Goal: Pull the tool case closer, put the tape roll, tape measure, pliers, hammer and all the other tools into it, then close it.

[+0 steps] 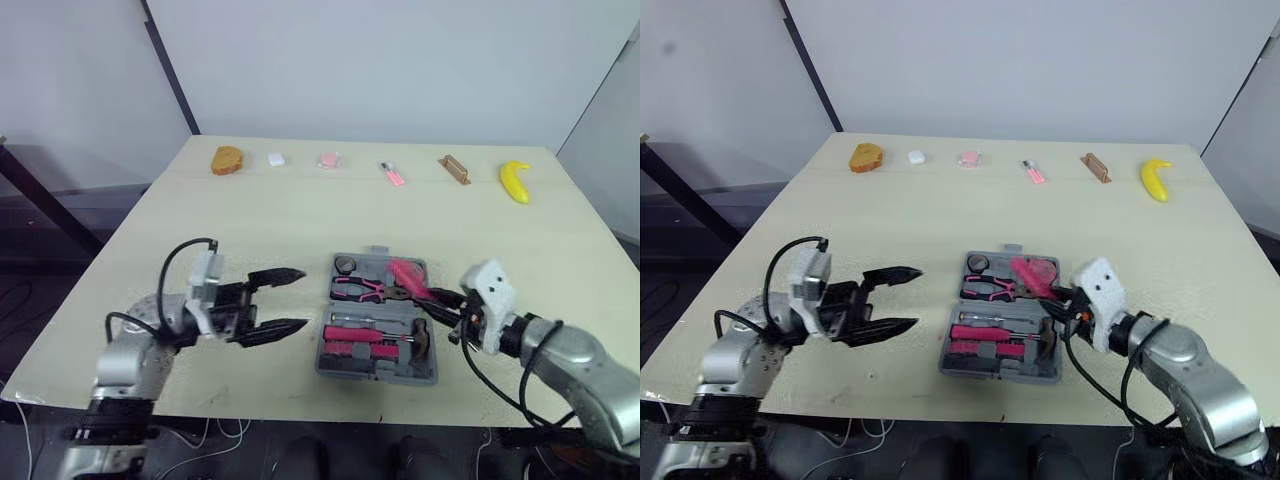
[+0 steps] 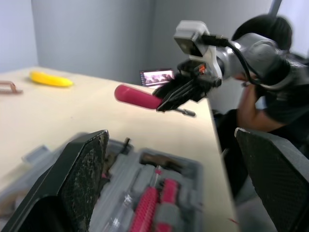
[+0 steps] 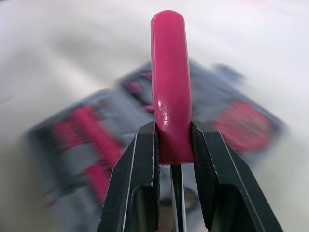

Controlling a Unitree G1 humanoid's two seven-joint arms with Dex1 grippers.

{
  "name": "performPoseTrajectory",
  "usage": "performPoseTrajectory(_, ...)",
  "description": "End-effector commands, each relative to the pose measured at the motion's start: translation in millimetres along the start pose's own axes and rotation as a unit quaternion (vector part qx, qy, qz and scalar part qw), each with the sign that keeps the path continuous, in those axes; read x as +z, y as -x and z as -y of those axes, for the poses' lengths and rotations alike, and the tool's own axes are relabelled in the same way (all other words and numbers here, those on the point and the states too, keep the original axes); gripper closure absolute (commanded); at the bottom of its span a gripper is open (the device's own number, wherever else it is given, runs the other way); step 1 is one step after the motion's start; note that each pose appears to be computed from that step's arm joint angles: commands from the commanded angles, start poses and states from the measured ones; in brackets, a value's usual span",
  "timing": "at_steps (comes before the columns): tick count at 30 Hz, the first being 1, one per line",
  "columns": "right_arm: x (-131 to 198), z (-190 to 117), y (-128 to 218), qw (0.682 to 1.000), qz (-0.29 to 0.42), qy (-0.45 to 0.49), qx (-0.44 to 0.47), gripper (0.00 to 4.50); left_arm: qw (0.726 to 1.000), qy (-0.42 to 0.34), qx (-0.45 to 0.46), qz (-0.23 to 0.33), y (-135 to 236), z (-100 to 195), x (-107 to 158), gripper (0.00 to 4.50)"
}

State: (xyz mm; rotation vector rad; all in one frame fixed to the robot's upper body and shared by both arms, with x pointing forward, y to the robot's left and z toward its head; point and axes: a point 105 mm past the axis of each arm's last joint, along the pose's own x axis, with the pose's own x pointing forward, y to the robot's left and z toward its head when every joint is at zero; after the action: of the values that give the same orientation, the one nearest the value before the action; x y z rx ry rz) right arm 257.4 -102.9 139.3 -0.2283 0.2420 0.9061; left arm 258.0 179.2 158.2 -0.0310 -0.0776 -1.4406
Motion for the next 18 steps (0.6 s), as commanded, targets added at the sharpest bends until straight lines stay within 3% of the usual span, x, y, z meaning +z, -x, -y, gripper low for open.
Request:
performPoseTrajectory(1,5,-22,-4,0.995,-0.054,0.036,0.082,4.05,0.999,0.008,-0.03,-0.024,18,7,3,0.0)
performPoseTrajectory(4,0,-32,-10,0.982,-0.116,0.072,0.134,4.05,0.998,0.022,-0.021,-0.055,32,7,-3,0.0)
performPoseTrajectory(18,-11,-50,-56,0.94,-0.211,0.145,0.225,4.05,0.99,0.026,-0.014,-0.135,64,11,-10,0.0)
